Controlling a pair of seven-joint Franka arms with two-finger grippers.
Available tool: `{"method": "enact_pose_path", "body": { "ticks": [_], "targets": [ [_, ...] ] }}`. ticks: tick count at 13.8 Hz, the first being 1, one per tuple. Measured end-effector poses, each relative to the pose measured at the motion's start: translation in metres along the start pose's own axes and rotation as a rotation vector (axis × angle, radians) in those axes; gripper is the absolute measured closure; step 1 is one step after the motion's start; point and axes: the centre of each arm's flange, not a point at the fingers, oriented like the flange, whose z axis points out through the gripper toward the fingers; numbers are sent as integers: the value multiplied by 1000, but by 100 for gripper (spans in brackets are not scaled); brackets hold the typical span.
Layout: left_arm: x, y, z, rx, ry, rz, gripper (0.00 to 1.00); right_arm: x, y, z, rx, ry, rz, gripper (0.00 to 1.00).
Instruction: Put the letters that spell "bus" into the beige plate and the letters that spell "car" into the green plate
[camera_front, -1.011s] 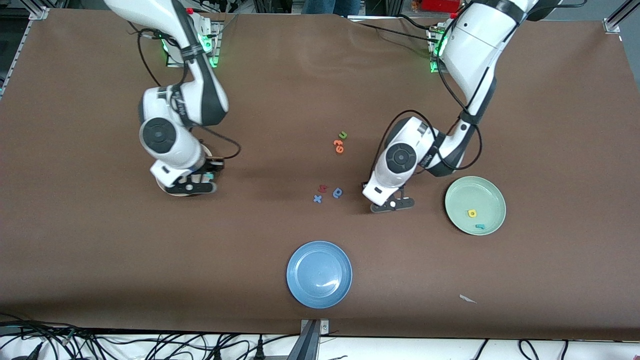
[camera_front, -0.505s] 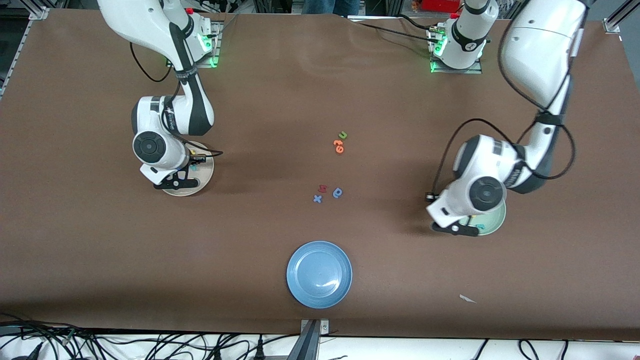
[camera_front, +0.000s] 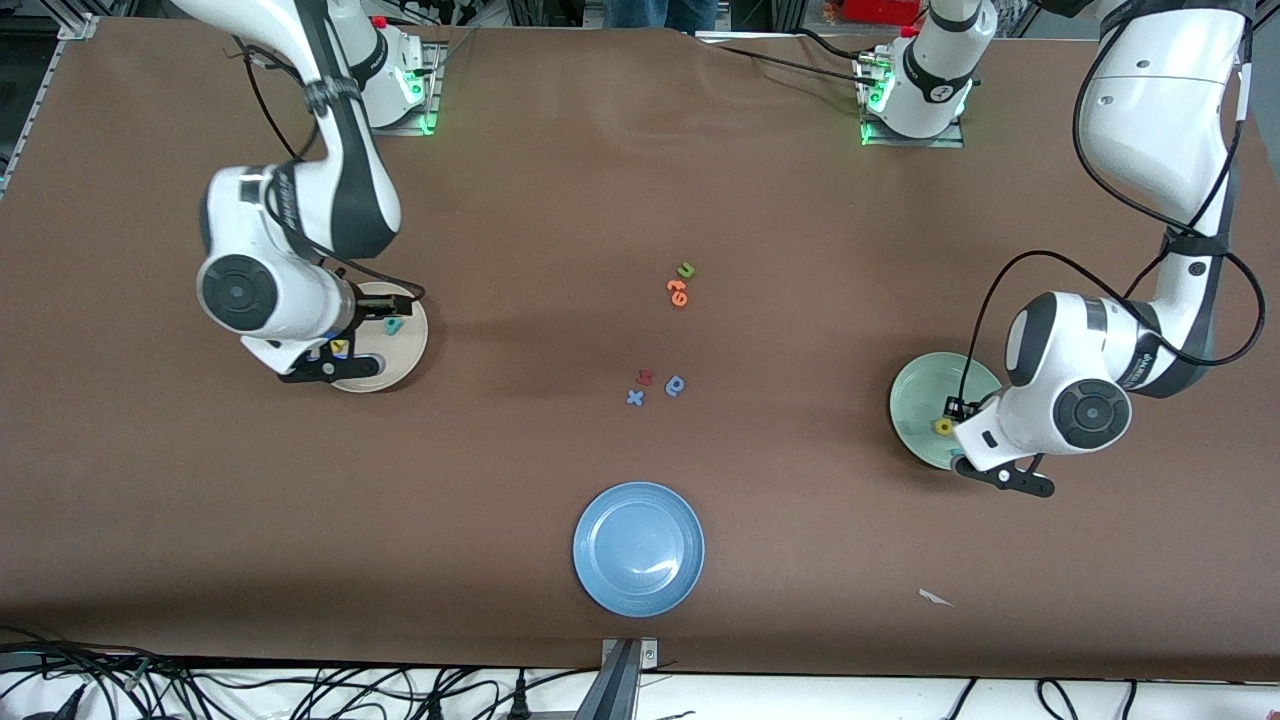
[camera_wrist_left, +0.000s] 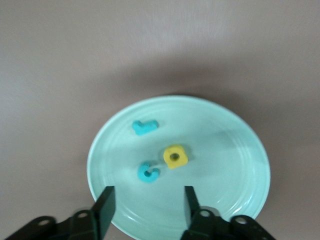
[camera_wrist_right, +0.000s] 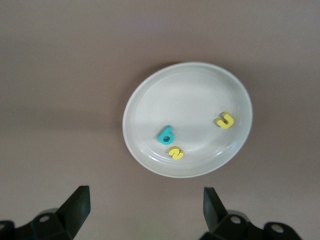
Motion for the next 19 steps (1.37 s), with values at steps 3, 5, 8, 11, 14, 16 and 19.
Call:
{"method": "enact_pose_path", "body": {
  "ticks": [3, 5, 8, 11, 14, 16, 19],
  "targets": [
    [-4, -16, -34, -31, 21, -48, 1, 7, 6, -63, 10, 92, 6, 0],
    [-13, -32, -50, -62, 16, -86, 0, 9, 23, -87, 21, 136, 29, 0],
    [-29, -50, -84, -84, 32, -118, 0, 3, 75, -140, 110, 279, 72, 0],
    [-61, -49, -144, -91, 71, -126, 0, -31, 131, -176, 172, 312, 92, 0],
    [-113, -37, -202, -101, 97, -137, 0, -78, 138, -193, 102, 275, 65, 0],
    [-148, -39, -236, -102, 109, -144, 0, -108, 129, -192, 81, 277, 52, 0],
    [-185, -43, -278, -90, 163, -148, 0, -129, 125, -184, 73, 309, 58, 0]
  ]
}}
